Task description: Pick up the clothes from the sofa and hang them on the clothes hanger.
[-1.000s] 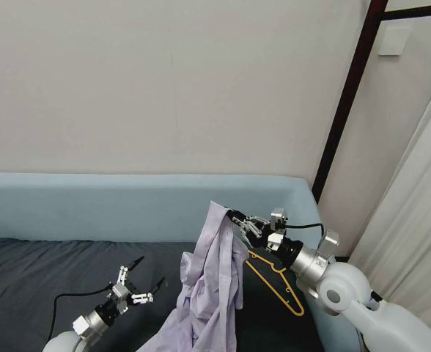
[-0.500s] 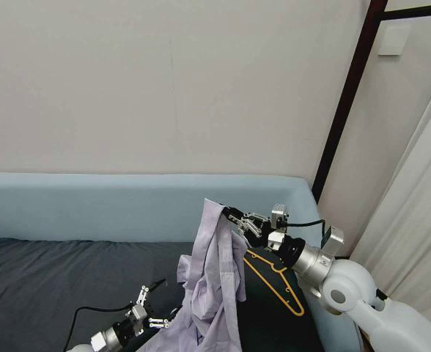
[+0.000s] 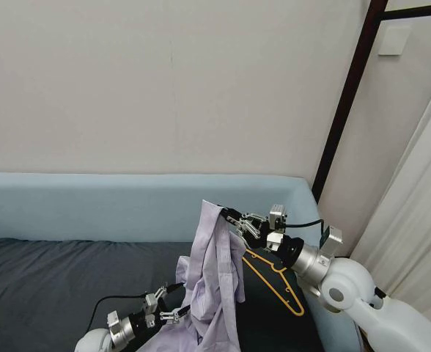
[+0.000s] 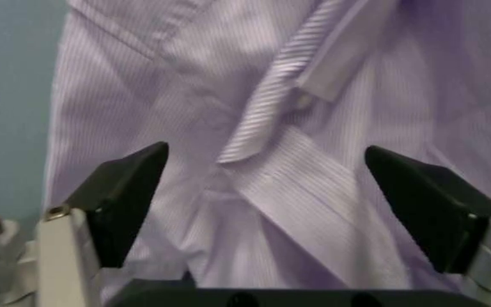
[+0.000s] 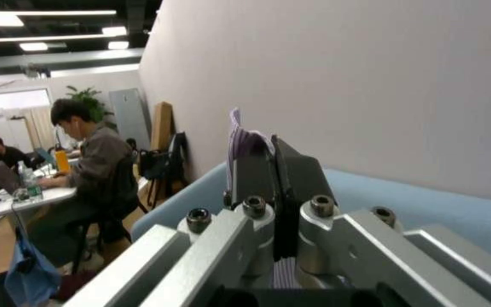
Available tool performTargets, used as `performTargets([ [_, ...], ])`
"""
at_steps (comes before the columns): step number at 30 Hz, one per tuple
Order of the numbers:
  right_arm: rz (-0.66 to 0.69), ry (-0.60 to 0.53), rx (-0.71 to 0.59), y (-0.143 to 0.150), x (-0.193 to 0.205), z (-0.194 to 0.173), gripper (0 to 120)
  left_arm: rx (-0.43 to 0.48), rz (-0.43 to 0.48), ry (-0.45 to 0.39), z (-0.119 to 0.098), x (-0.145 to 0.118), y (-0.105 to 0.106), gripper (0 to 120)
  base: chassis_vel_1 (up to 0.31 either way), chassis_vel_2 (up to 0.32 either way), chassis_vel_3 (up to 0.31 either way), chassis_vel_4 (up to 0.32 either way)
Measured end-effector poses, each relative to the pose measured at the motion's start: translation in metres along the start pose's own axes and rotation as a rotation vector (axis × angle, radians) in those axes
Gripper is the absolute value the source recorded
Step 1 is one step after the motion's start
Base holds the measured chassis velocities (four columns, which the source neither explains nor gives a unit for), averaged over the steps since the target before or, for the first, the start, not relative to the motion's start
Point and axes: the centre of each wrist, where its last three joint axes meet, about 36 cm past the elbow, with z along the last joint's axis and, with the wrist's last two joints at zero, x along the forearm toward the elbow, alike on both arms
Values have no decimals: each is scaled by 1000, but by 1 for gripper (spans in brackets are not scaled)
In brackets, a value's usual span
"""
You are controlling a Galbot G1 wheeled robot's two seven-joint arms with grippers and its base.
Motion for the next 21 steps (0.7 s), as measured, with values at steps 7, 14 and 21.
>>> performTargets([
  [7,-8,-4,7,0,-1,-3,0,-124,44,57,-16,-12,24,87,0,0,0,0],
  [14,-11,-11,6,2,-2,-3,0,-236,40,73,-21,-25,30,60,0,0,0,0],
  [21,-8,-11,4,4,0,-3,0,-239,32,56,-17,-32,24,39,0,0,0,0],
])
